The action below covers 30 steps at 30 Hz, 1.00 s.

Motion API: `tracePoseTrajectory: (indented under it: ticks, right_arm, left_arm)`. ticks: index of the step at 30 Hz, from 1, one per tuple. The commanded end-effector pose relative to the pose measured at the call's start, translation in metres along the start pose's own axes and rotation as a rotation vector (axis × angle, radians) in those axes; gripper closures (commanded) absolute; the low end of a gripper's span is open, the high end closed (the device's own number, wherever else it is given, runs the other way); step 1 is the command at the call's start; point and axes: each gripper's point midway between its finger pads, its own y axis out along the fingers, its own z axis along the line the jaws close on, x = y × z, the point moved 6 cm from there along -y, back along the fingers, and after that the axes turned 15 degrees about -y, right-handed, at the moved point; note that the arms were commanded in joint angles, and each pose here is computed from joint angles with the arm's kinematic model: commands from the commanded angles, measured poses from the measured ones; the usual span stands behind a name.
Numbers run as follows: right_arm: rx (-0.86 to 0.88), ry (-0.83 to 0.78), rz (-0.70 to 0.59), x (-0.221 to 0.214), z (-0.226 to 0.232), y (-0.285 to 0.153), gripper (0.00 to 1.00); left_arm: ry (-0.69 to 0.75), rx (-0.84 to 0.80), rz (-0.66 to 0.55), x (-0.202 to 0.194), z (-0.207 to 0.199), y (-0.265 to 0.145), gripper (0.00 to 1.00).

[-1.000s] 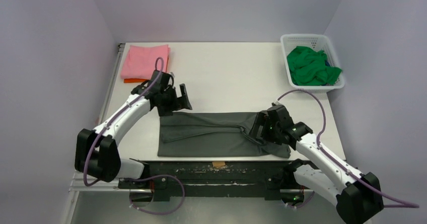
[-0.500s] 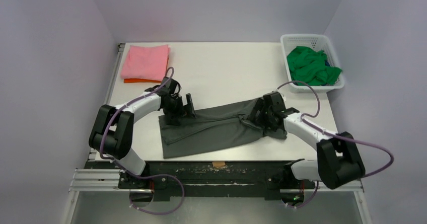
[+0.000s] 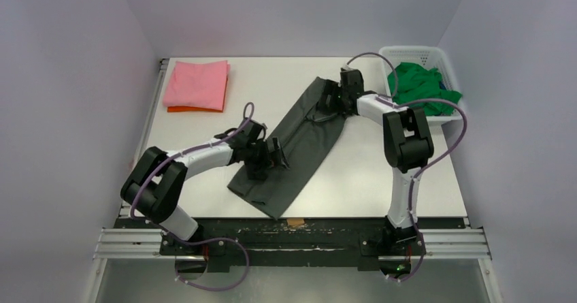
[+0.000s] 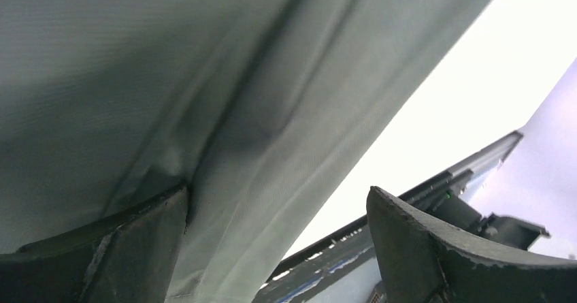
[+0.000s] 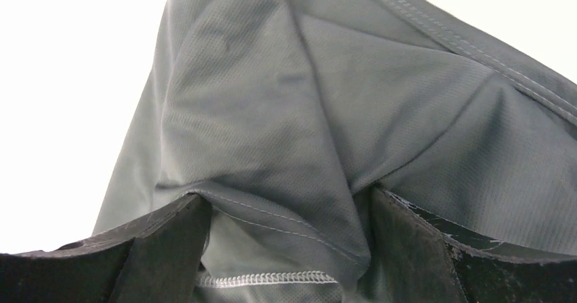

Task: Fold and stack the t-shirts
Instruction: Rotate the tshirt 90 degrees

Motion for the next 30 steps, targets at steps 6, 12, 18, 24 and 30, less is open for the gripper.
tracePoseTrajectory:
  ticks: [6,12,18,24,30]
  right_arm:
    - [0.407,-0.236,0.072,0.021,0.052,0.075,0.17]
    - [0.355,-0.281,0.053,0.037,0.07,0.083,0.18]
    - [0.254,-0.286,-0.157,0.109,0.077,0.014,0.16]
    - [0.213,-0.299,-0.27,0.135,0.079,-0.065,0.12]
    - [0.109,-0.179,-0.177,0.064,0.05,-0.126,0.13]
  left_arm:
    - [0.01,0.061,0.191,-0.081,-0.025,0.061,0.0]
    - [0.085,0.039,0.18,-0.092,-0.054,0.064,0.0]
    - [0.182,-0.008,0.076,-0.084,-0.08,0.028,0.0]
    - [0.309,-0.093,0.025,-0.093,-0.101,-0.012,0.0]
    - [0.307,-0.069,0.009,-0.099,-0.061,-0.025,0.0]
